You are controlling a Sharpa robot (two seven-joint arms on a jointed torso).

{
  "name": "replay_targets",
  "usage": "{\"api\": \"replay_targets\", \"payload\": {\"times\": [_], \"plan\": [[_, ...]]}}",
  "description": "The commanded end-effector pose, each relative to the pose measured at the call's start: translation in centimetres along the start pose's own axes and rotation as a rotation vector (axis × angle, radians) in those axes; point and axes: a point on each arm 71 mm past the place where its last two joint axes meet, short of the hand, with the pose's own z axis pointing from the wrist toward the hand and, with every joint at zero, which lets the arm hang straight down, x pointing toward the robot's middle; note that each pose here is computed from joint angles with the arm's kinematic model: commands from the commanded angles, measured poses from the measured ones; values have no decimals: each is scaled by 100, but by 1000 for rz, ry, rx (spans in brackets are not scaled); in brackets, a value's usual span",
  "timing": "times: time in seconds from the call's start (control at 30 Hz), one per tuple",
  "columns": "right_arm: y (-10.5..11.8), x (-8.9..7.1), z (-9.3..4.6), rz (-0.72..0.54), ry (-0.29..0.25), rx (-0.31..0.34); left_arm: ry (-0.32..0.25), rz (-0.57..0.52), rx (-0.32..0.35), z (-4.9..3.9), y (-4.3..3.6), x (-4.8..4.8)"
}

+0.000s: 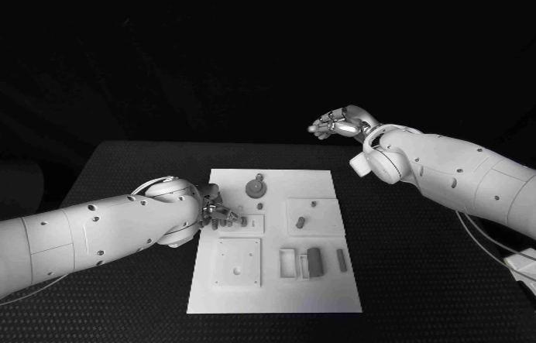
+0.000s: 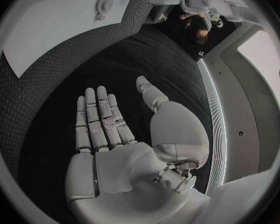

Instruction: Assemble the parts on the task board

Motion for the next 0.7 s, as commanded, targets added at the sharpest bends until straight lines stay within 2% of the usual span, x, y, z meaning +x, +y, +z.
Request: {"api": "replay_targets", "payload": {"times": [0.03, 0.3, 0.47, 0.6, 0.7], "plan": [[3, 5, 1, 4, 8, -3, 31, -153, -13, 5, 27, 13], [2, 4, 0, 4, 8, -3, 0, -196, -4, -8, 58, -32], [-2, -2, -1, 4, 7, -2, -8, -276, 20, -16, 87, -68], [-4, -5, -1, 4, 6, -1, -14, -346, 128, -18, 38, -124], [-5, -6, 0, 4, 6, -1, -49, -347, 189, -17, -9, -160]]}}
